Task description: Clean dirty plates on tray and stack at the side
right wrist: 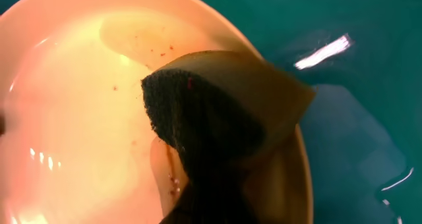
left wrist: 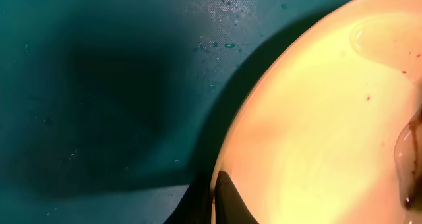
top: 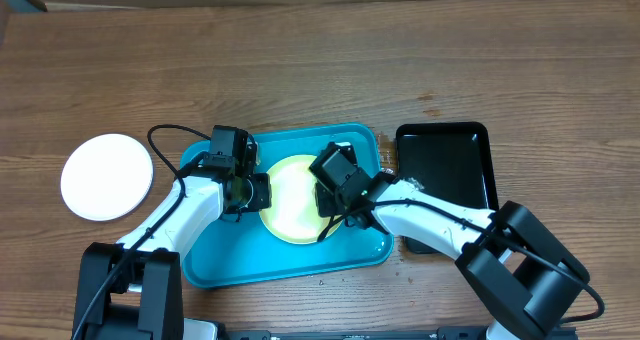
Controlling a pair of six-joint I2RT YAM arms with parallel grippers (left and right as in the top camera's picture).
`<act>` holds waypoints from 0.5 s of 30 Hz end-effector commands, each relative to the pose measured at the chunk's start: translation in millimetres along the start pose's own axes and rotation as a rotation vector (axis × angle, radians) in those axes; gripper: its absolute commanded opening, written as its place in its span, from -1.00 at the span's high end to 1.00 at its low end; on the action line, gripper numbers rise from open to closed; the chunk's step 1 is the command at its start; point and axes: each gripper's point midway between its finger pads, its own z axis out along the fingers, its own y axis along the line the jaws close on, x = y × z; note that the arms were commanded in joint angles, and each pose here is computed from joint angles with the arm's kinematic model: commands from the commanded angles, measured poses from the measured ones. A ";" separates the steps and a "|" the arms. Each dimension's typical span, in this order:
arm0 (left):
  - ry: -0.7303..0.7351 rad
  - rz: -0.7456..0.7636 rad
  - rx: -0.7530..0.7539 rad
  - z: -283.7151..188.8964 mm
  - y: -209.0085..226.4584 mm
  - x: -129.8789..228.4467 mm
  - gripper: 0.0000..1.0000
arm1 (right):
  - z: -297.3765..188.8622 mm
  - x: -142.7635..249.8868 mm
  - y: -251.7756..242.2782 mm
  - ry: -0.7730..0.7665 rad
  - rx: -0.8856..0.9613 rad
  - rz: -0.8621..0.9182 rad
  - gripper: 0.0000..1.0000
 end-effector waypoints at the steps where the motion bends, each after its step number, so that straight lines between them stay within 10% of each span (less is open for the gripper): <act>1: 0.011 -0.013 0.006 2.8 -0.9 3.5 0.91 | 10.5 38.4 -2.1 0.113 0.005 0.080 0.92; 15: 0.013 -0.014 0.006 2.9 -0.8 4.0 0.91 | -8.8 -32.0 12.9 0.033 -0.124 0.167 0.92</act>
